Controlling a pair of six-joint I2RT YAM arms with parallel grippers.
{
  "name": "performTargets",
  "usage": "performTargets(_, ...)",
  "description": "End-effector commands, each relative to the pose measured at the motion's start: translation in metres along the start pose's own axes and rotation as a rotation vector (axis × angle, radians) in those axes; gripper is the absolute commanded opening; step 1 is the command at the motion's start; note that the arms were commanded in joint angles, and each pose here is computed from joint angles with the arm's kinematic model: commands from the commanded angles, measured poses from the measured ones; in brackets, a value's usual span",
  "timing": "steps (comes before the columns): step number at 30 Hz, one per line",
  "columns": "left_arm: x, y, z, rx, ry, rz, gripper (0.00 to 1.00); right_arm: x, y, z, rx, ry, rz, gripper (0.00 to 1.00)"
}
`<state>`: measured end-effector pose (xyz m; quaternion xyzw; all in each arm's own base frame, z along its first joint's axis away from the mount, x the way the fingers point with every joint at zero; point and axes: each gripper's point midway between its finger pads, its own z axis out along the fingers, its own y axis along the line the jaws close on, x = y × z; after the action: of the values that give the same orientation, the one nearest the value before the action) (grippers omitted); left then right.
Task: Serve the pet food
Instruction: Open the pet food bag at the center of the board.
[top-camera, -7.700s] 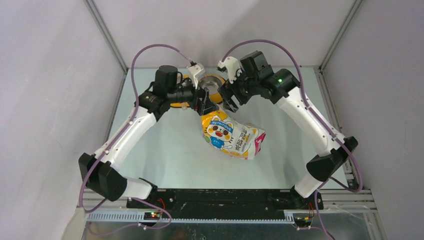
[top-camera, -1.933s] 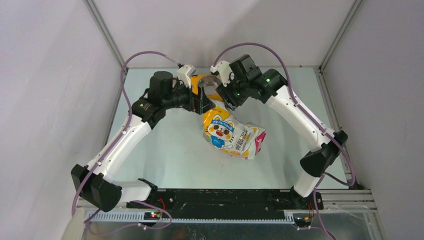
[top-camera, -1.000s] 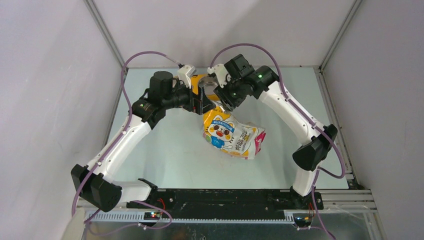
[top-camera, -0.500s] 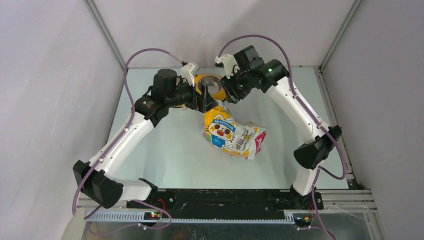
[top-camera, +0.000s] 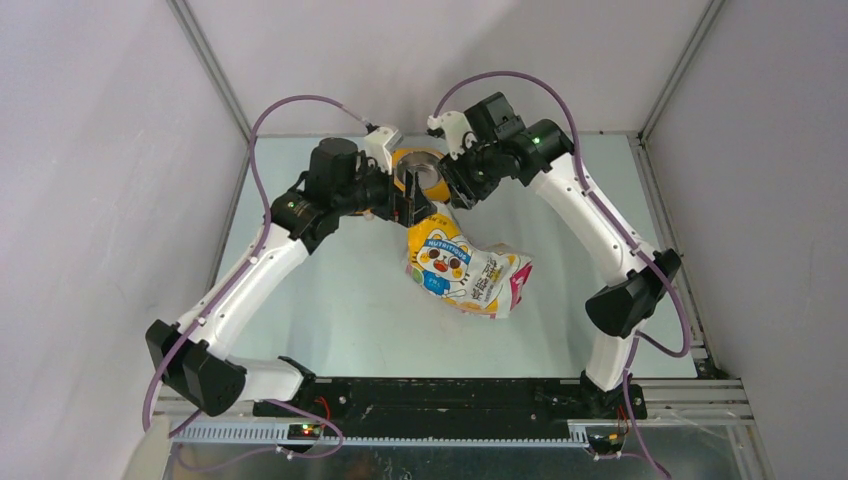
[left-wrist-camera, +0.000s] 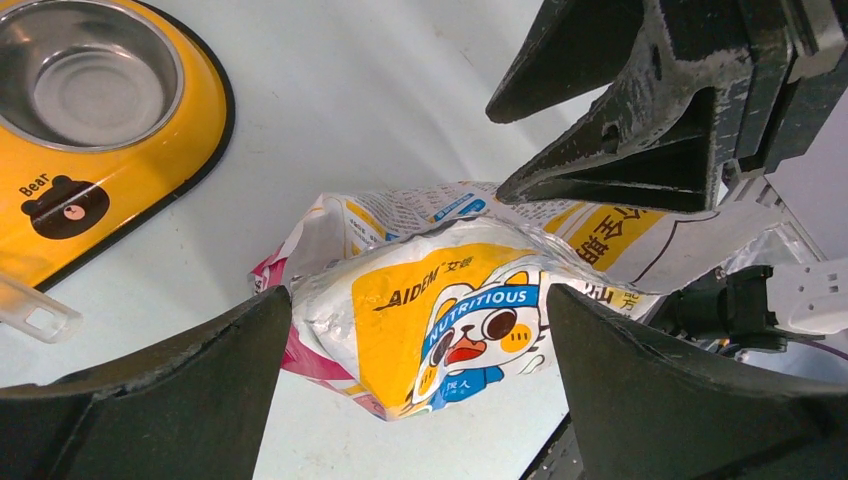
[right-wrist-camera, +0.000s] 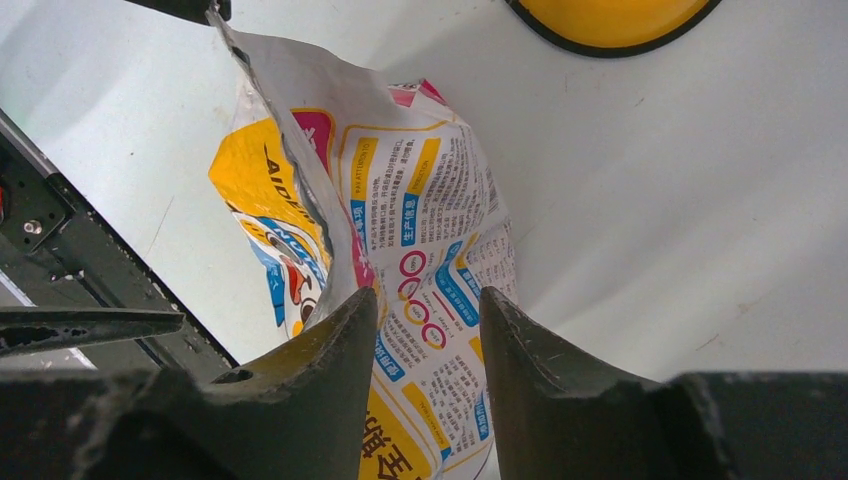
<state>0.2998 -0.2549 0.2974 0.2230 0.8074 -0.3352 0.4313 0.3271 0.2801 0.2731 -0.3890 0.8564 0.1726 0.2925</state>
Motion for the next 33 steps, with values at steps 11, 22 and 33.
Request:
performTargets(11, -0.026, -0.031, -0.029, 0.074, -0.091, 0.090, 1.00, -0.010, 0.012, -0.043, -0.015, -0.122, -0.053, 0.66)
performTargets(22, -0.029, -0.033, -0.040, 0.069, -0.125, 0.137, 1.00, -0.006, 0.026, -0.045, -0.047, -0.133, -0.071, 0.71)
performTargets(33, -0.021, -0.032, -0.032, 0.087, -0.111, 0.117, 1.00, -0.003, 0.023, -0.024, -0.027, -0.103, -0.049, 0.70)
